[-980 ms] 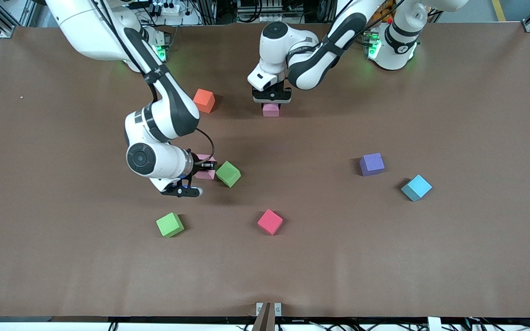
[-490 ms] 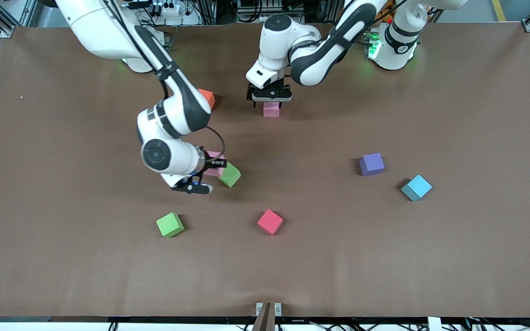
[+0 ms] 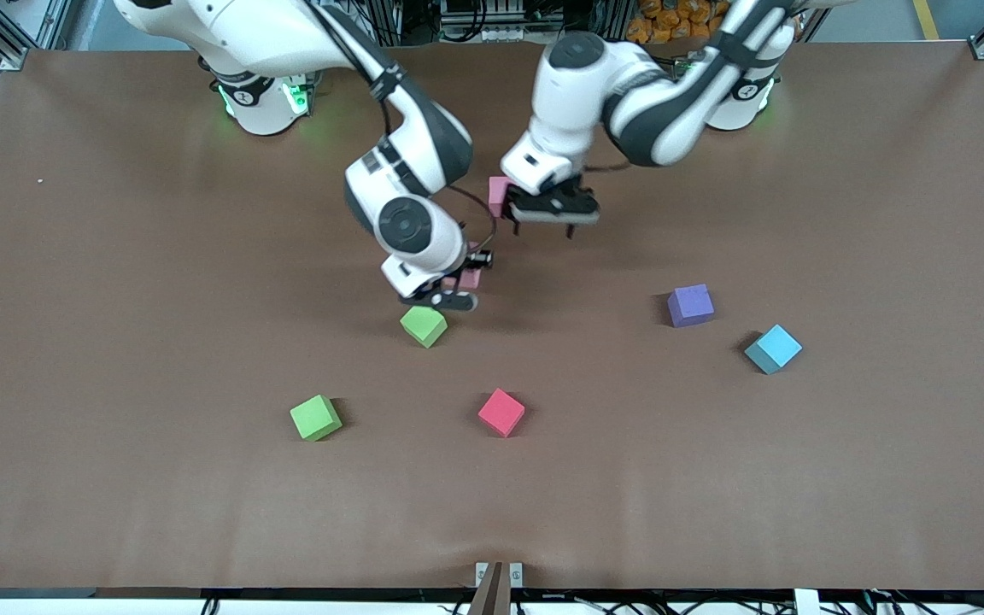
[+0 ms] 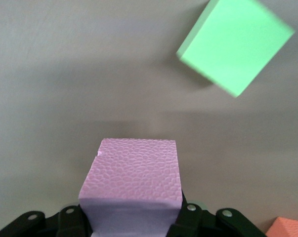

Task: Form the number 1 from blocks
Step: 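Place the pink cube below the first with the right gripper while left grasps purple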

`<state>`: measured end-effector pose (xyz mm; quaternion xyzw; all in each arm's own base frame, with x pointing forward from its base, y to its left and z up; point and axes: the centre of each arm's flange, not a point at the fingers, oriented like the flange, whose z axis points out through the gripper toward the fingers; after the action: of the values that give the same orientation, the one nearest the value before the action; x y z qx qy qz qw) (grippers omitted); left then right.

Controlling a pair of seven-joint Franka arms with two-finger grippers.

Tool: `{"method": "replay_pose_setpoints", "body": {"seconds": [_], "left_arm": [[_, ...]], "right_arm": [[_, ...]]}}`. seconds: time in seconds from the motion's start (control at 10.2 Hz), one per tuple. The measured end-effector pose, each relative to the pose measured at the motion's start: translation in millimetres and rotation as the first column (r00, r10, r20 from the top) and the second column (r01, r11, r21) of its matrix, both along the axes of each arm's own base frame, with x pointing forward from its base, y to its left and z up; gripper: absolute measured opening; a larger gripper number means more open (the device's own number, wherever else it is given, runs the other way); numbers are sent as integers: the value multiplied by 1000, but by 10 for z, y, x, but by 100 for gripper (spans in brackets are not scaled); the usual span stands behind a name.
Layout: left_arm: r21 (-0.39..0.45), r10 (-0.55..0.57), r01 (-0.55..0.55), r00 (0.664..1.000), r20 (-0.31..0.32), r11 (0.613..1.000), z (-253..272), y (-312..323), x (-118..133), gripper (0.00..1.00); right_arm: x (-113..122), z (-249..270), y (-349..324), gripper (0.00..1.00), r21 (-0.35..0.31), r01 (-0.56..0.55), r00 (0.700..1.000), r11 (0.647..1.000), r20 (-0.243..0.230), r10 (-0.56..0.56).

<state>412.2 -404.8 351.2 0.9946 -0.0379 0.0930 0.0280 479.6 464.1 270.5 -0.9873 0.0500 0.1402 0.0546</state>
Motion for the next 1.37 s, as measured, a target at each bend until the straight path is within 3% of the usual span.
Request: {"method": "replay_pose_setpoints", "body": {"seconds": [0.29, 0.49, 0.88, 1.37], "left_arm": [[35, -68, 69, 997, -46, 997, 69, 974, 881, 100], [29, -35, 38, 996, -87, 999, -78, 1579, 1213, 100], [38, -9, 16, 983, -184, 999, -618, 2000, 1365, 100], [60, -43, 60, 967, -252, 996, -987, 2423, 1392, 100]], "right_arm": [[-343, -451, 412, 59, 12, -55, 998, 998, 29, 55], [-494, -652, 513, 59, -2, -80, 997, 997, 13, 80], [-604, -773, 557, 59, -36, -40, 999, 999, -15, 39], [-855, -785, 719, 59, -62, -50, 998, 997, -36, 48]]}}
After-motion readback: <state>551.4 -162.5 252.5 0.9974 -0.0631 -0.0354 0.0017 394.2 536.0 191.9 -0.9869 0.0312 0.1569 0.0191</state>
